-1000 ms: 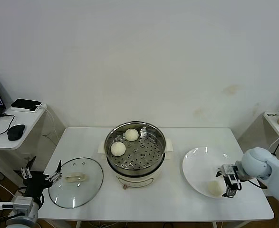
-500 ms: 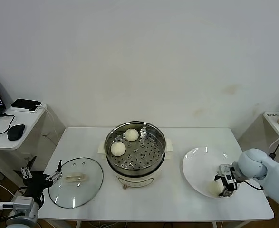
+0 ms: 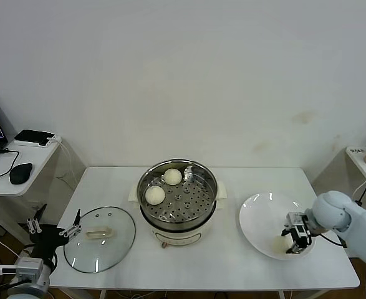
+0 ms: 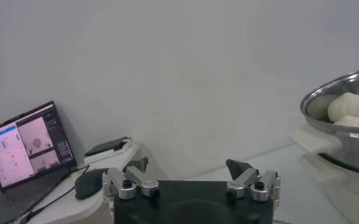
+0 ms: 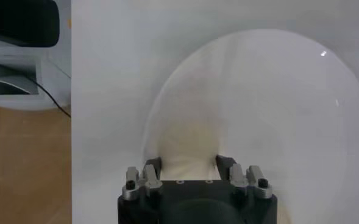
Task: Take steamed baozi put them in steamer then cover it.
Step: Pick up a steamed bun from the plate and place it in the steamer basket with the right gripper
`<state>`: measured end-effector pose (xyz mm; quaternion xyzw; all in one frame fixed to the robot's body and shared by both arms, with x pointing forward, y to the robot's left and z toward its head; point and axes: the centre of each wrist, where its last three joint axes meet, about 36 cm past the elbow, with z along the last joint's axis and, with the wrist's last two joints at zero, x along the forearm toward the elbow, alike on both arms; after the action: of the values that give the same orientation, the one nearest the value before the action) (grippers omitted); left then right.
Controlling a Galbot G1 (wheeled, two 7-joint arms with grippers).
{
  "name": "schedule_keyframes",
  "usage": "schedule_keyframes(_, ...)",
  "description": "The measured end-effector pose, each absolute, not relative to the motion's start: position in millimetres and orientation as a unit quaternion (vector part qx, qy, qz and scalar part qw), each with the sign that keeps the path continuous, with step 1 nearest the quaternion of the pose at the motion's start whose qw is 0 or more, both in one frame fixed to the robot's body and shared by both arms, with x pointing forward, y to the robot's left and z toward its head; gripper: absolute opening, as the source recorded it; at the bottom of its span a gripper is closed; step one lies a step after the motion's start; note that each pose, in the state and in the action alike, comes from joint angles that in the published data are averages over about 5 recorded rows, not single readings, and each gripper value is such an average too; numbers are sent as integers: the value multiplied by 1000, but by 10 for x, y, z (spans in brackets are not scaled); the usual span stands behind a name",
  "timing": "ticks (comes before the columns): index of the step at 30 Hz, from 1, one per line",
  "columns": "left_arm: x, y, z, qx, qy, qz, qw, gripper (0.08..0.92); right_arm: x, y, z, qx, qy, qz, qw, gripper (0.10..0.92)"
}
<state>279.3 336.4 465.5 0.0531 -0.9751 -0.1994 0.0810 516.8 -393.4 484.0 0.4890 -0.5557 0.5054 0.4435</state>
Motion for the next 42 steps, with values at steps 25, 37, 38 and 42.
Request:
schedule_keyframes(25,2794,3381,4701,54,-975,-200,74,823,5908,-3381,6490,478,-615,545,312,576)
schedule_keyframes(37,2763,3447,4698,69,-974,-201,78,823,6030,-2095,7034,540,-566,590,202,577)
schedule_keyframes(38,2762,3450,4699,70,-974,-201,78,823,6029,-1999,7034,545,-560,593,196,577)
schedule_keyframes(42,2751,3465,4703,74,-974,-201,79,823,6015,-1651,6963,567,-531,604,178,577)
